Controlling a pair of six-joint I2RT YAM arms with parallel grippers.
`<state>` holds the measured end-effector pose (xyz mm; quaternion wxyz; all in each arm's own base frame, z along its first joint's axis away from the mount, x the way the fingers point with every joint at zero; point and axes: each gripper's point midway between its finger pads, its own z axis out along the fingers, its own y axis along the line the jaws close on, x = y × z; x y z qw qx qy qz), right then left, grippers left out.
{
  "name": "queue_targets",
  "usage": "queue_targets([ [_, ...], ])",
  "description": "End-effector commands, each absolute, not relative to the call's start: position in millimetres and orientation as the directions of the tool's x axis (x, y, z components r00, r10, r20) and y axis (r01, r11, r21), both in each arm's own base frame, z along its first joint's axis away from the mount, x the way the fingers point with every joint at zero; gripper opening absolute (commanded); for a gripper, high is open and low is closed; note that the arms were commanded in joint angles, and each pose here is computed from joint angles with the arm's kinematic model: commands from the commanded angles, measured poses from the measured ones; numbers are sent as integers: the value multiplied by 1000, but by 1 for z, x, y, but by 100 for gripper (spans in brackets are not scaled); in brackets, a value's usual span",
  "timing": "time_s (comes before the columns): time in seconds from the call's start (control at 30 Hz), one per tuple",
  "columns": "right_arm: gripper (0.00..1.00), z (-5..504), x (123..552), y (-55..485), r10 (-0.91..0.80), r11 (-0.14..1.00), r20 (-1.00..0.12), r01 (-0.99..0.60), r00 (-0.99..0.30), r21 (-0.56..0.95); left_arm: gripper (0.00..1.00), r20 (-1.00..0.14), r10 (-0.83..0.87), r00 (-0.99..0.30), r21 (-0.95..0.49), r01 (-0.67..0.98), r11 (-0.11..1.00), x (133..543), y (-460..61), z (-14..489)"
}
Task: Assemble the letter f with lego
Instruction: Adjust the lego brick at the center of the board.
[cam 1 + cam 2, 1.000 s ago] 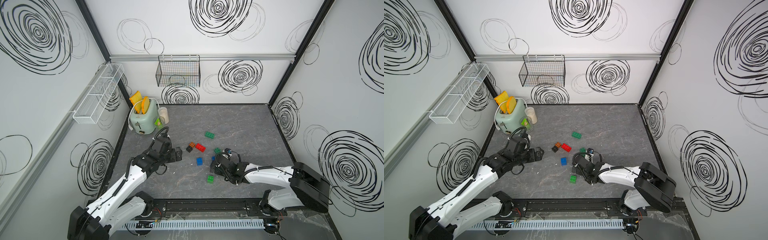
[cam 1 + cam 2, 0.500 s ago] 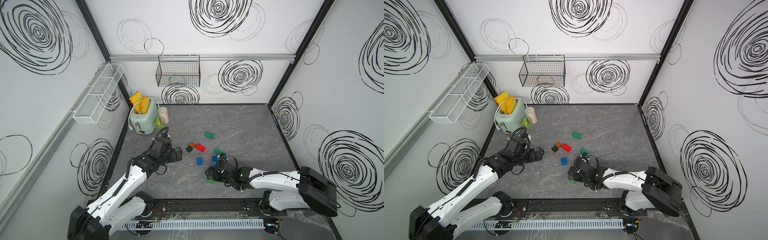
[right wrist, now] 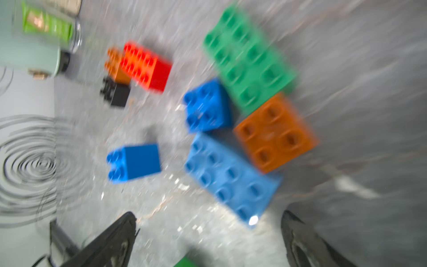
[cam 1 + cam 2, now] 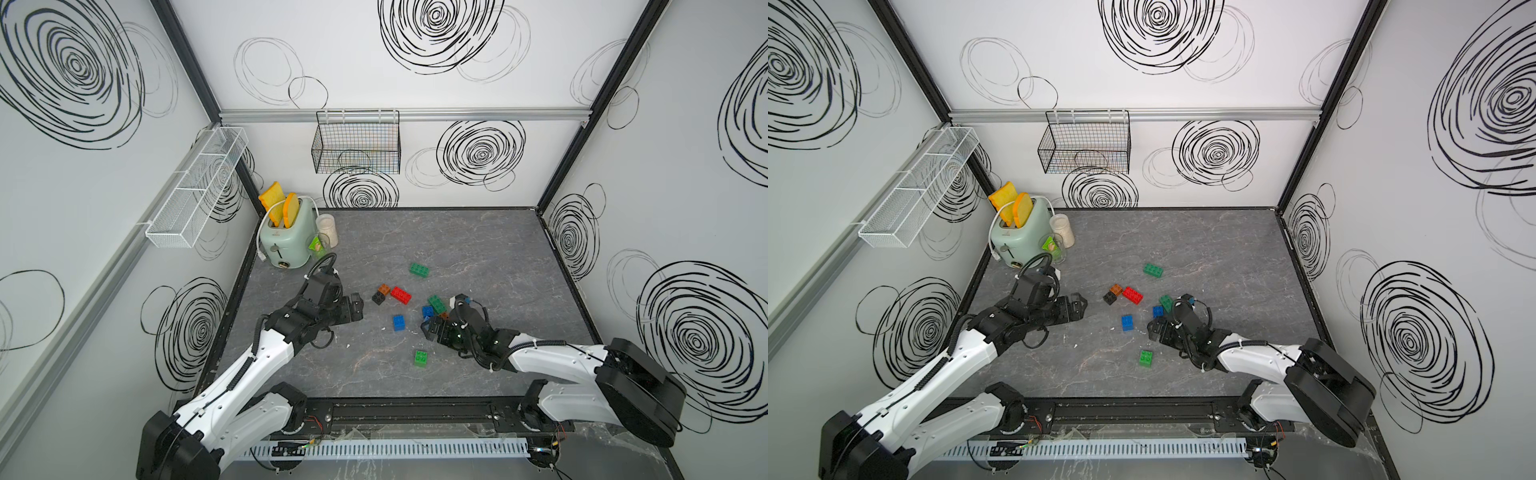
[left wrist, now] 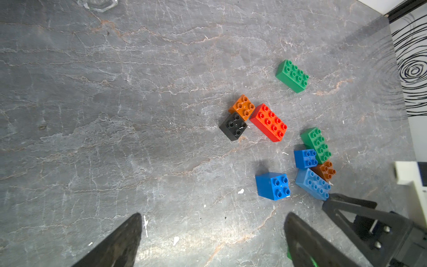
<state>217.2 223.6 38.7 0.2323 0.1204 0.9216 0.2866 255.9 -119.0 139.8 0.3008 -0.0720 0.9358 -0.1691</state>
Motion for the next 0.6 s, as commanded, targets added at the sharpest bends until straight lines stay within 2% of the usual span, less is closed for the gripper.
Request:
queue_targets([
  [0.0,99,-9,202,168,330,899,-329,188,-885,396,98,-548,-241,-801,-362,-33,932,260,-118,138],
  [0.13,99,-7,216,162,295,923,-357,167,-886,347,98,-544,-241,-804,-364,-33,931,260,-118,138],
  [0.3,99,2,209,180,198,950,-367,86,-909,300,98,-547,-244,-801,-366,-33,930,260,-118,138],
  [0.4,99,10,199,201,190,941,-368,62,-910,333,98,-542,-244,-804,-366,-36,930,261,-118,136],
  [0.47,99,19,193,215,200,911,-368,34,-908,410,98,-541,-244,-805,-365,-37,930,261,-118,136],
  [0.57,99,30,190,219,223,888,-409,11,-885,459,98,-541,-244,-805,-367,-36,930,261,-118,136],
])
